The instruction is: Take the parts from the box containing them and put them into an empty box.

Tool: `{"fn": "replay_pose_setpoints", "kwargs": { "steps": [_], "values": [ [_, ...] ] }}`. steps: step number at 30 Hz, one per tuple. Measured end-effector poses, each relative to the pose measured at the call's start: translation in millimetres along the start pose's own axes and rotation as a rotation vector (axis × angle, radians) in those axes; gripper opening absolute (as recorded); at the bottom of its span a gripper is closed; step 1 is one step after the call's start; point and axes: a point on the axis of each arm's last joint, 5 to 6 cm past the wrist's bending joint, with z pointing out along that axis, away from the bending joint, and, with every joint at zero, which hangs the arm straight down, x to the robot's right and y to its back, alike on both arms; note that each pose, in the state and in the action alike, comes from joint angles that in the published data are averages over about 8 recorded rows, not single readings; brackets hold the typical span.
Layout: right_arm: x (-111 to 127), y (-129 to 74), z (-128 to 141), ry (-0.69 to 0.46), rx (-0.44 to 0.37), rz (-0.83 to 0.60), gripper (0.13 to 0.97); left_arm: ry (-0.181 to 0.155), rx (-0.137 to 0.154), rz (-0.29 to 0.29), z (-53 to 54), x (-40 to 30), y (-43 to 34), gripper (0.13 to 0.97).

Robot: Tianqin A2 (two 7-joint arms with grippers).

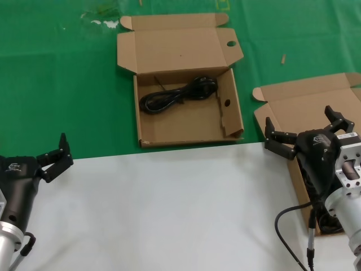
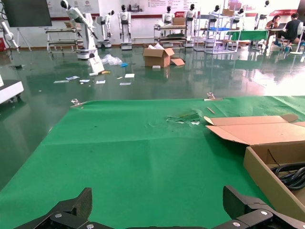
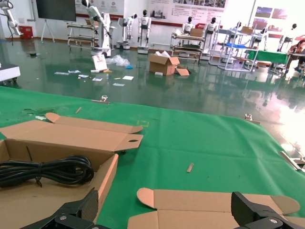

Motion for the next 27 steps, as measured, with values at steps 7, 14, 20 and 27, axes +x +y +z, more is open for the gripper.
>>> {"fn": "replay_pose_setpoints", "kwargs": {
  "steps": [7, 14, 20, 27],
  "values": [
    [0.0, 0.0, 0.0, 0.0, 0.0, 0.0, 0.966, 0.0, 0.0, 0.0, 0.0, 0.0, 0.0, 0.966],
    [0.0, 0.0, 0.0, 0.0, 0.0, 0.0, 0.966, 0.0, 0.0, 0.0, 0.0, 0.0, 0.0, 0.966],
    [0.0, 0.0, 0.0, 0.0, 0.0, 0.0, 0.966, 0.0, 0.0, 0.0, 0.0, 0.0, 0.0, 0.966],
    [0.0, 0.0, 0.0, 0.0, 0.0, 0.0, 0.966, 0.0, 0.0, 0.0, 0.0, 0.0, 0.0, 0.966]
  ]
}}
